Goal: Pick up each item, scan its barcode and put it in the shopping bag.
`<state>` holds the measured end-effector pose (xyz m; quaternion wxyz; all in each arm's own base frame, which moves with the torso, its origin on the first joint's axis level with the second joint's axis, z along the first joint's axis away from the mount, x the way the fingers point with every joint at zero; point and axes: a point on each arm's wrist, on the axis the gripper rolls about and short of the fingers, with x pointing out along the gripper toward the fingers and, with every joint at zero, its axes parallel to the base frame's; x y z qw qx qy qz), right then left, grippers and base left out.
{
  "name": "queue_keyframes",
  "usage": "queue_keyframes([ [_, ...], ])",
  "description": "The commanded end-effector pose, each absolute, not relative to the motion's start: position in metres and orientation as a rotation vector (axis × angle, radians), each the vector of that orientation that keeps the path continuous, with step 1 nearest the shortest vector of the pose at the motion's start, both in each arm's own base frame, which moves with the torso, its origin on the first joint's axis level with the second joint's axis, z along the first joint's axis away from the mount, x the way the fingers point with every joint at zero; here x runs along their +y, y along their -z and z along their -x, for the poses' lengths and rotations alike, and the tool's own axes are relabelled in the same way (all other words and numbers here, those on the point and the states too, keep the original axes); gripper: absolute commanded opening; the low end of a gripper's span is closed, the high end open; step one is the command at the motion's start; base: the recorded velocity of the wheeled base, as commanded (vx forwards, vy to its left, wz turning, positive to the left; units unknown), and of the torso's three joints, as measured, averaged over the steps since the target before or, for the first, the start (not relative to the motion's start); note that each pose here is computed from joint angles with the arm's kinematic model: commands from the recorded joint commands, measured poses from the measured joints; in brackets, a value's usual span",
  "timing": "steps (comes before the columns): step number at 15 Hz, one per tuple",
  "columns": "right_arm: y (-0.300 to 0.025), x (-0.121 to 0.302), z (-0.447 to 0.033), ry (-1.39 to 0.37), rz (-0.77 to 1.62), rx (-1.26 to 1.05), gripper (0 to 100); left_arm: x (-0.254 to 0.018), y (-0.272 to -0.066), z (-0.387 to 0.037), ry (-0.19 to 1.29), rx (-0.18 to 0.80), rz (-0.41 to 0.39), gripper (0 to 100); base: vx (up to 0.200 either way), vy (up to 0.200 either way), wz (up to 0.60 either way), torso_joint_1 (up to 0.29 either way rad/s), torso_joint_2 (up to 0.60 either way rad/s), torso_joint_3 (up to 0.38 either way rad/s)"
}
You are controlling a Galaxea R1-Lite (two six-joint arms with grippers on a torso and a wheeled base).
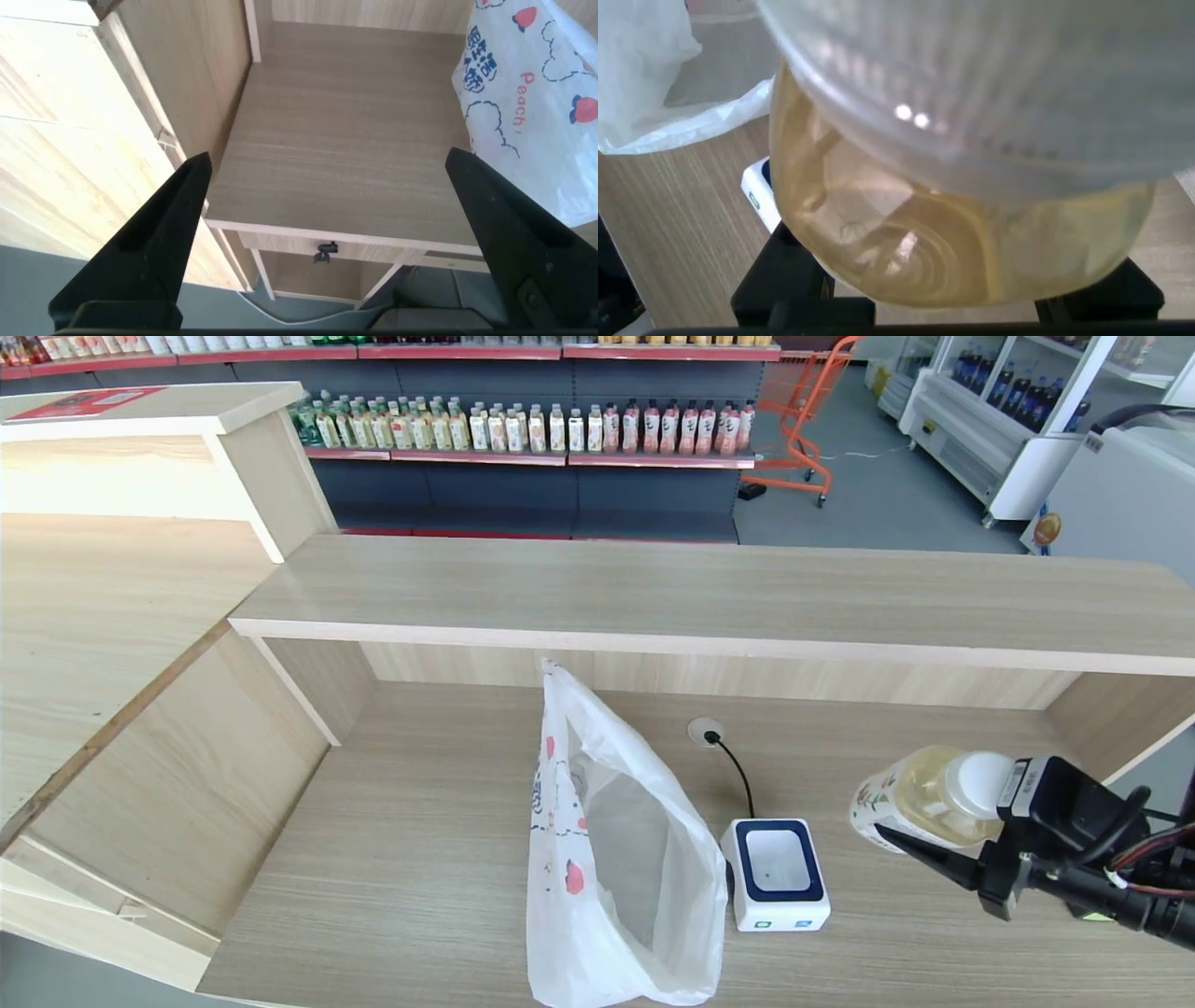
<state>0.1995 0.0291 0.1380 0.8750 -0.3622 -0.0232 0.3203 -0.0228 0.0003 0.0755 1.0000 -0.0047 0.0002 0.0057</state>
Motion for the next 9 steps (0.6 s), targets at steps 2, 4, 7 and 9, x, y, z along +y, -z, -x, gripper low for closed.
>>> queue_keyframes([
  [2, -0.122, 0.030, -0.214, -0.702, 0.776, 0.010, 0, 0.000, -0.075, 0.023, -0.012, 0.000, 0.009, 100, 0.000, 0.000, 0.00, 0.000, 0.00, 0.000],
  [4, -0.113, 0.032, -0.218, -0.786, 0.823, -0.015, 0, 0.000, -0.075, 0.023, -0.012, 0.000, 0.009, 100, 0.000, 0.000, 0.00, 0.000, 0.00, 0.000],
  [7, -0.105, 0.035, -0.228, -0.868, 0.861, -0.052, 0, 0.000, -0.075, 0.023, -0.012, 0.000, 0.009, 100, 0.000, 0.000, 0.00, 0.000, 0.00, 0.000],
  [9, -0.095, 0.036, -0.241, -0.931, 0.882, -0.090, 0, 0.000, -0.075, 0.023, -0.012, 0.000, 0.009, 100, 0.000, 0.000, 0.00, 0.000, 0.00, 0.000],
])
